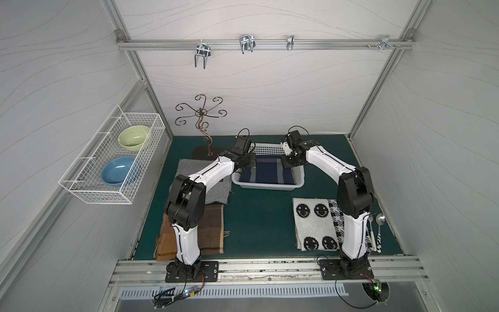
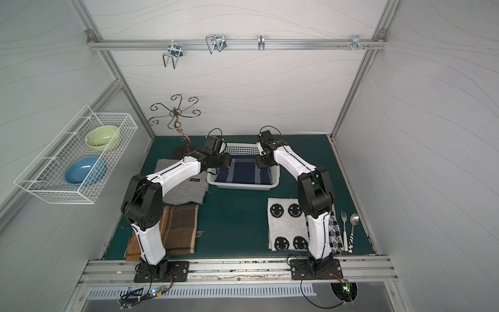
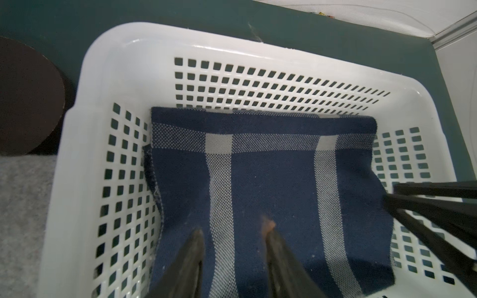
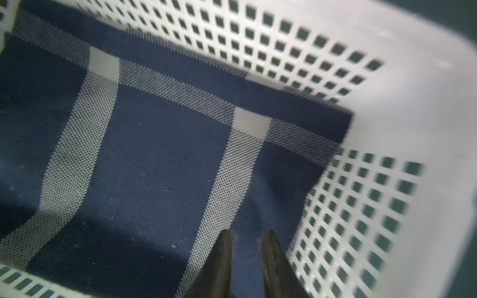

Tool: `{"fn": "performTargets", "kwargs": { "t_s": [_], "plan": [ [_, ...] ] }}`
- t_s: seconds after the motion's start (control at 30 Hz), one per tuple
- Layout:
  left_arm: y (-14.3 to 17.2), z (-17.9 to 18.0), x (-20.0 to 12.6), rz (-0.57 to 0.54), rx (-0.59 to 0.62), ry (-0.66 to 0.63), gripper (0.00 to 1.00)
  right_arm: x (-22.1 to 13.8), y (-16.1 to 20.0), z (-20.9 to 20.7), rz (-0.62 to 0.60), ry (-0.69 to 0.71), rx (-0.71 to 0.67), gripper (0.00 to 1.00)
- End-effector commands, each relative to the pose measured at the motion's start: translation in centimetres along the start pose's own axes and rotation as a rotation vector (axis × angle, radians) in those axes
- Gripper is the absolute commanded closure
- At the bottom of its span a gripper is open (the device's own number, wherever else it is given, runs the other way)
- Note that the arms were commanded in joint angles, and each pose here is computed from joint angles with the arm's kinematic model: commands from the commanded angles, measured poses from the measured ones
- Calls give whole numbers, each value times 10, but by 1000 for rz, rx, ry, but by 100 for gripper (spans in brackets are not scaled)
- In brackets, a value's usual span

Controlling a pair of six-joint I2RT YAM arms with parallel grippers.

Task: Put the folded scarf in the basket
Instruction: Place the scarf in the basket, then move the scarf to the center of the board.

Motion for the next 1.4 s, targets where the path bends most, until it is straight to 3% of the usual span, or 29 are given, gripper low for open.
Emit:
{"fn": "performTargets", "kwargs": {
  "t_s": [0.0, 0.13, 0.3, 0.47, 0.67, 0.87, 1.1, 1.37],
  "plan": [
    [-4, -8, -15, -39, -7, 43, 57, 21, 9, 0, 57, -13, 17, 81],
    [6, -19, -31, -46, -4, 78, 58, 15, 10, -4, 57, 13, 12, 84],
    [31, -51, -68, -68, 49, 158, 58, -55, 20, 4, -56, -65, 30, 79],
    [62, -61, -103, -83, 43, 227, 57, -112, 83, -3, -49, -113, 84, 69],
    [101, -58, -129, -94, 31, 257, 57, -140, 180, 4, 5, -36, 64, 60],
    [137, -58, -142, -70, 28, 297, 57, -111, 244, -8, 94, -64, 165, 53],
    [171, -55, -139, -35, 9, 325, 57, -89, 269, -9, 137, 44, 157, 49],
    [196, -47, -130, 16, 1, 311, 57, -56, 287, -7, 192, 91, 137, 60]
  ]
}}
Point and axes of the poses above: each gripper's point midway between its finger pads, its own x axis out along the fingers, its own z axis along the line the jaws close on, y = z × x, the point moved 8 cm from there along -x, back along the fingers, and after that the axes turned 12 degrees about x, right-handed, at the moved point
